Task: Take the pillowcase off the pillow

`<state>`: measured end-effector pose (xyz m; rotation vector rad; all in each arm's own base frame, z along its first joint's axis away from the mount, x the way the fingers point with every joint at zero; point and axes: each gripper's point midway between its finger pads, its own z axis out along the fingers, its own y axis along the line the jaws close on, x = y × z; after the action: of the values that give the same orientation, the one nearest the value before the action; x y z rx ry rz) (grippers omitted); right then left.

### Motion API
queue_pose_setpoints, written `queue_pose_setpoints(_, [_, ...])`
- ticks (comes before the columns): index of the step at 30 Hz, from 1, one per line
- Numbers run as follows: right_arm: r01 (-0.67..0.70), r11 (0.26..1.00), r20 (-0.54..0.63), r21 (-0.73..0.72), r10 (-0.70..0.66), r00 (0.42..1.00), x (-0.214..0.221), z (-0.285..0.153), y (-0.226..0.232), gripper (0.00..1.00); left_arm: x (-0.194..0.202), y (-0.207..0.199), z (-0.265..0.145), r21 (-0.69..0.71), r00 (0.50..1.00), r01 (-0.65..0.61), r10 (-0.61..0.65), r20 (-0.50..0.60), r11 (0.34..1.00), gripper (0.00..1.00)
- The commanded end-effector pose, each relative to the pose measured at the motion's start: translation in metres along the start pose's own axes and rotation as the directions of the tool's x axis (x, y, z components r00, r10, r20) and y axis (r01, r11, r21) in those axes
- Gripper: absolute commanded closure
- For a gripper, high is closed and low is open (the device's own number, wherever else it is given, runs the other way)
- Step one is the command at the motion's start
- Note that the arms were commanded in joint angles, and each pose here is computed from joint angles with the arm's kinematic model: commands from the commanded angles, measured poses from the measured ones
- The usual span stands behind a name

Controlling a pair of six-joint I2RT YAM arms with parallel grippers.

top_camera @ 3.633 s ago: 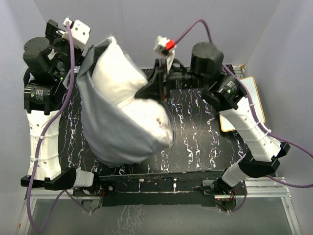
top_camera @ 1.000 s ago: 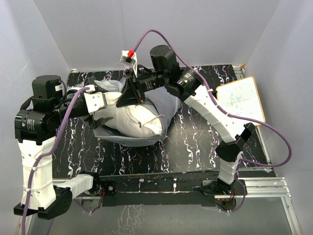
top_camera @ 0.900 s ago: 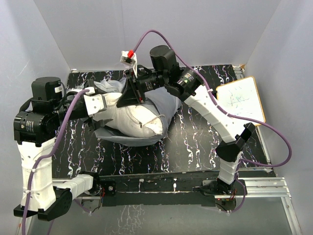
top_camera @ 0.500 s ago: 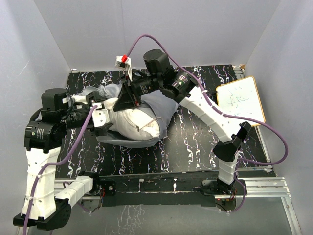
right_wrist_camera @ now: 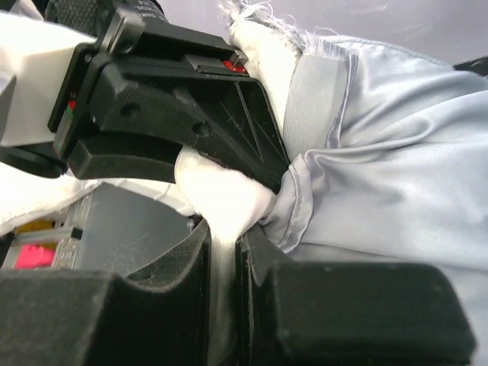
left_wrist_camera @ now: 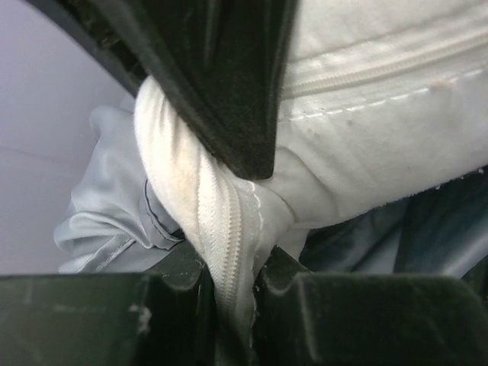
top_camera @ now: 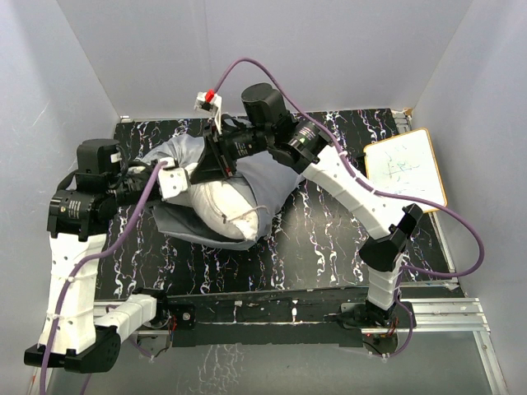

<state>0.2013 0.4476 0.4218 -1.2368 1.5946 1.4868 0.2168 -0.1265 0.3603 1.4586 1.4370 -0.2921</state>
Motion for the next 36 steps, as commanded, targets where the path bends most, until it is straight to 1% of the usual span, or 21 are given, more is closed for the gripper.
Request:
queue_pose_setpoints(1, [0.244, 0.968, 0.317, 0.058, -0.250, 0.915, -0.100, -0.065, 0.059, 0.91, -0.050, 0.021, -0.009, 0.003, 0.969, 0.216, -0.214, 0.126, 0.976, 1.00])
queue_pose_setpoints(2, [0.220, 0.970, 0.338, 0.104, -0.242, 0.909, -0.104, -0.073, 0.050, 0.82, -0.064, 0.031, -0.011, -0.003, 0.956, 0.248, -0.244, 0.164, 0.969, 1.00])
queue_pose_setpoints(3, [0.200, 0.968, 0.361, 0.151, -0.243, 0.900, -0.108, -0.085, 0.042, 0.67, -0.080, 0.041, -0.016, -0.018, 0.945, 0.265, -0.256, 0.205, 0.964, 1.00])
queue_pose_setpoints(4, [0.175, 0.964, 0.382, 0.198, -0.241, 0.892, -0.110, -0.097, 0.033, 0.48, -0.094, 0.053, -0.020, -0.039, 0.934, 0.276, -0.258, 0.246, 0.960, 1.00])
queue_pose_setpoints(5, [0.158, 0.957, 0.402, 0.243, -0.248, 0.882, -0.112, -0.109, 0.028, 0.37, -0.107, 0.066, -0.024, -0.068, 0.922, 0.292, -0.262, 0.285, 0.954, 1.00])
queue_pose_setpoints(6, [0.128, 0.946, 0.417, 0.298, -0.250, 0.874, -0.110, -0.121, 0.017, 0.29, -0.119, 0.080, -0.031, -0.114, 0.914, 0.297, -0.248, 0.322, 0.948, 1.00])
queue_pose_setpoints(7, [0.105, 0.931, 0.436, 0.351, -0.261, 0.861, -0.112, -0.136, 0.012, 0.24, -0.127, 0.095, -0.034, -0.154, 0.903, 0.316, -0.247, 0.352, 0.936, 1.00])
queue_pose_setpoints(10, [0.035, 0.859, 0.489, 0.510, -0.324, 0.810, -0.118, -0.189, 0.006, 0.17, -0.143, 0.137, -0.048, -0.286, 0.875, 0.385, -0.247, 0.417, 0.878, 1.00])
queue_pose_setpoints(12, [-0.033, 0.787, 0.516, 0.616, -0.371, 0.772, -0.119, -0.223, 0.002, 0.12, -0.150, 0.158, -0.056, -0.342, 0.857, 0.429, -0.256, 0.448, 0.836, 1.00])
queue_pose_setpoints(14, [-0.100, 0.716, 0.536, 0.691, -0.415, 0.736, -0.117, -0.253, 0.000, 0.07, -0.160, 0.170, -0.066, -0.379, 0.841, 0.451, -0.243, 0.483, 0.808, 1.00])
queue_pose_setpoints(16, [-0.114, 0.690, 0.535, 0.715, -0.435, 0.724, -0.113, -0.266, 0.003, 0.06, -0.168, 0.175, -0.073, -0.397, 0.835, 0.447, -0.215, 0.507, 0.801, 1.00])
queue_pose_setpoints(17, [-0.104, 0.696, 0.532, 0.710, -0.433, 0.728, -0.111, -0.265, 0.006, 0.06, -0.171, 0.175, -0.074, -0.397, 0.833, 0.441, -0.203, 0.515, 0.805, 1.00])
queue_pose_setpoints(20, [-0.047, 0.754, 0.512, 0.655, -0.397, 0.762, -0.101, -0.247, 0.011, 0.06, -0.170, 0.177, -0.068, -0.370, 0.828, 0.449, -0.223, 0.514, 0.814, 1.00])
queue_pose_setpoints(24, [0.033, 0.847, 0.482, 0.531, -0.334, 0.810, -0.085, -0.215, 0.014, 0.07, -0.168, 0.172, -0.065, -0.352, 0.827, 0.457, -0.244, 0.507, 0.817, 1.00])
queue_pose_setpoints(27, [0.012, 0.859, 0.479, 0.512, -0.296, 0.827, -0.084, -0.206, 0.000, 0.08, -0.170, 0.168, -0.066, -0.342, 0.829, 0.449, -0.242, 0.505, 0.826, 1.00])
queue_pose_setpoints(31, [-0.041, 0.862, 0.505, 0.505, -0.256, 0.824, -0.091, -0.201, -0.017, 0.09, -0.170, 0.161, -0.066, -0.321, 0.826, 0.452, -0.255, 0.502, 0.832, 1.00])
queue_pose_setpoints(33, [-0.064, 0.858, 0.515, 0.509, -0.244, 0.822, -0.092, -0.201, -0.024, 0.12, -0.169, 0.159, -0.063, -0.310, 0.827, 0.453, -0.264, 0.497, 0.836, 1.00])
queue_pose_setpoints(34, [-0.074, 0.853, 0.517, 0.516, -0.241, 0.822, -0.091, -0.201, -0.028, 0.16, -0.166, 0.159, -0.060, -0.303, 0.826, 0.456, -0.272, 0.494, 0.837, 1.00])
queue_pose_setpoints(36, [-0.091, 0.837, 0.518, 0.540, -0.245, 0.820, -0.086, -0.204, -0.034, 0.26, -0.173, 0.149, -0.070, -0.305, 0.828, 0.438, -0.248, 0.503, 0.846, 1.00])
